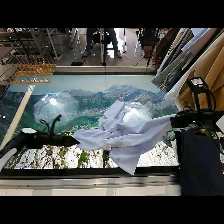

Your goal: Fold the clothes and pants, and hang the long-sleeved shirts on hangers.

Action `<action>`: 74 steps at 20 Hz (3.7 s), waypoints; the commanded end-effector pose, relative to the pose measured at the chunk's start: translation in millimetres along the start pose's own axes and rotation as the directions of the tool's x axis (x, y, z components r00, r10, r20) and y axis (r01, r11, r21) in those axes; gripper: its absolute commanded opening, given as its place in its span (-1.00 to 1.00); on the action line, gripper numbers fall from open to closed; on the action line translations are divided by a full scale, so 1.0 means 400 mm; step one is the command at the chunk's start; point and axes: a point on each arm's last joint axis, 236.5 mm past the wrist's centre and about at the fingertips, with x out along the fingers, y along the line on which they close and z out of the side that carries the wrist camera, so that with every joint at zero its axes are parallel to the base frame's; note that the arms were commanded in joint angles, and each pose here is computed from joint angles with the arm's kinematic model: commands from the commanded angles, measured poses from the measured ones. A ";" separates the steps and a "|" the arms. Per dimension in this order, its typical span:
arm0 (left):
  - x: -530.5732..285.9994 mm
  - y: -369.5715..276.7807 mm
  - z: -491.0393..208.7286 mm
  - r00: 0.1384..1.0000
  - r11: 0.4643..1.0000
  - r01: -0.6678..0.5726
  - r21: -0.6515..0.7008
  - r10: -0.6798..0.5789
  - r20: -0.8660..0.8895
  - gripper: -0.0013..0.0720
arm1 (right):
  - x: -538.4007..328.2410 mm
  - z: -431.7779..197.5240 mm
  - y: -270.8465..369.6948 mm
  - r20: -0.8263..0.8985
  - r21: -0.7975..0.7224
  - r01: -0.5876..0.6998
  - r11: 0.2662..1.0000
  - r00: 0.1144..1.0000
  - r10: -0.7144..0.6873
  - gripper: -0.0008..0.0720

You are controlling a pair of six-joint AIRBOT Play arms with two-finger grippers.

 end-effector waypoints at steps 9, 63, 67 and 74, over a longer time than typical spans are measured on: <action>-1.001 -1.143 0.219 0.291 0.597 -0.108 0.795 -0.745 0.600 -0.96 | -0.800 0.314 0.070 0.821 -0.039 -0.119 0.992 0.562 0.100 -0.92; -0.313 0.362 0.161 0.878 0.871 -0.457 -0.181 0.410 -0.247 0.02 | 0.659 -0.140 0.008 -0.513 0.240 -0.196 0.951 0.806 0.296 0.27; -0.404 0.377 0.064 0.868 0.794 -0.490 -0.359 0.407 -0.285 0.00 | 0.581 -0.309 -0.022 -0.586 0.446 -0.241 0.862 0.649 0.484 0.27; -0.258 0.266 -0.207 0.918 0.786 -0.392 -0.478 0.303 -0.254 0.21 | 0.501 -0.474 0.053 -0.507 0.645 -0.325 0.692 0.496 0.705 0.29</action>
